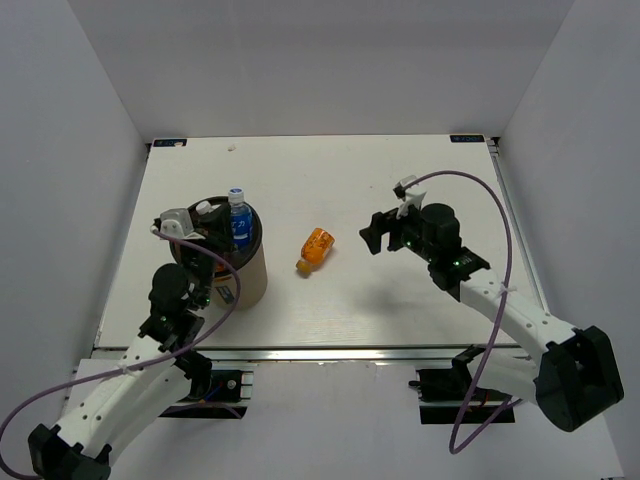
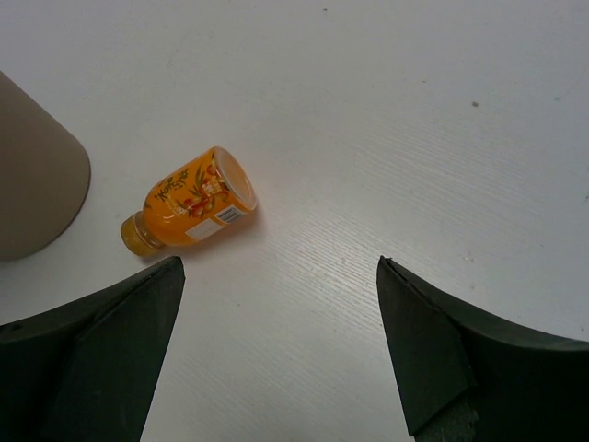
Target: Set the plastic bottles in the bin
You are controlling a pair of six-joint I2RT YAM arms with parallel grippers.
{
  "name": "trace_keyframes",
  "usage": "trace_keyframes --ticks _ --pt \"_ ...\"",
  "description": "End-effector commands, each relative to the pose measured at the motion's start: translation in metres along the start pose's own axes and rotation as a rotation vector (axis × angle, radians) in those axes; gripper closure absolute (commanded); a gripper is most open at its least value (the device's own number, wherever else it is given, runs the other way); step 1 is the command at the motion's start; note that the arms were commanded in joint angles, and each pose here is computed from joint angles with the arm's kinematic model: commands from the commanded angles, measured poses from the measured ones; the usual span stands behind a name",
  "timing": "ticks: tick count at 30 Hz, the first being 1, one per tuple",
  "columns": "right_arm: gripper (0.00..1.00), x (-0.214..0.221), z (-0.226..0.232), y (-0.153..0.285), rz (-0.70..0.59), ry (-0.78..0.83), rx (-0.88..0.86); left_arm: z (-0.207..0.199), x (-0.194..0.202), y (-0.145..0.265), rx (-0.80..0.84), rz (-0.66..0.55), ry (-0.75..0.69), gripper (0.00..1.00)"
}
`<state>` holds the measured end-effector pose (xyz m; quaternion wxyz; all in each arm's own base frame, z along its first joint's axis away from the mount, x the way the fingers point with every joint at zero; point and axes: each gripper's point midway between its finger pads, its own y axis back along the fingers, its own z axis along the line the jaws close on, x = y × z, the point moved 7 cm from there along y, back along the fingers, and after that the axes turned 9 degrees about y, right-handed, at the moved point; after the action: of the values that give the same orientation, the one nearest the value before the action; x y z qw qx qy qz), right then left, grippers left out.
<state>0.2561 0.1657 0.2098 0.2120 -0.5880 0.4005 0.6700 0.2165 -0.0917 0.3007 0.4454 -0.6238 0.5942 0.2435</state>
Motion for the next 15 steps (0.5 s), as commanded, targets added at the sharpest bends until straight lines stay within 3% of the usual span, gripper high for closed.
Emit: trace_keyframes --ticks 1,2,5,7,10,15 --pt "0.11 -0.021 0.006 -0.011 -0.018 -0.038 -0.049 -0.009 -0.016 0.008 0.016 0.035 0.043 0.83" --pt "0.11 -0.025 0.012 -0.015 -0.023 -0.052 -0.063 -0.01 -0.023 0.01 0.013 0.021 0.054 0.62" --pt "0.11 -0.024 0.028 -0.032 -0.003 -0.148 -0.053 -0.011 -0.049 0.008 -0.071 -0.024 0.064 0.37" --pt "0.11 -0.016 0.045 -0.046 0.041 -0.209 -0.031 0.002 -0.055 0.006 -0.23 -0.035 0.045 0.02" --pt "0.11 -0.008 0.059 -0.061 0.062 -0.325 0.015 0.012 -0.06 0.0 -0.405 -0.034 0.005 0.02" --pt "0.11 0.014 0.071 -0.084 0.101 -0.447 0.121 0.015 -0.072 -0.013 -0.478 -0.051 -0.042 0.02"
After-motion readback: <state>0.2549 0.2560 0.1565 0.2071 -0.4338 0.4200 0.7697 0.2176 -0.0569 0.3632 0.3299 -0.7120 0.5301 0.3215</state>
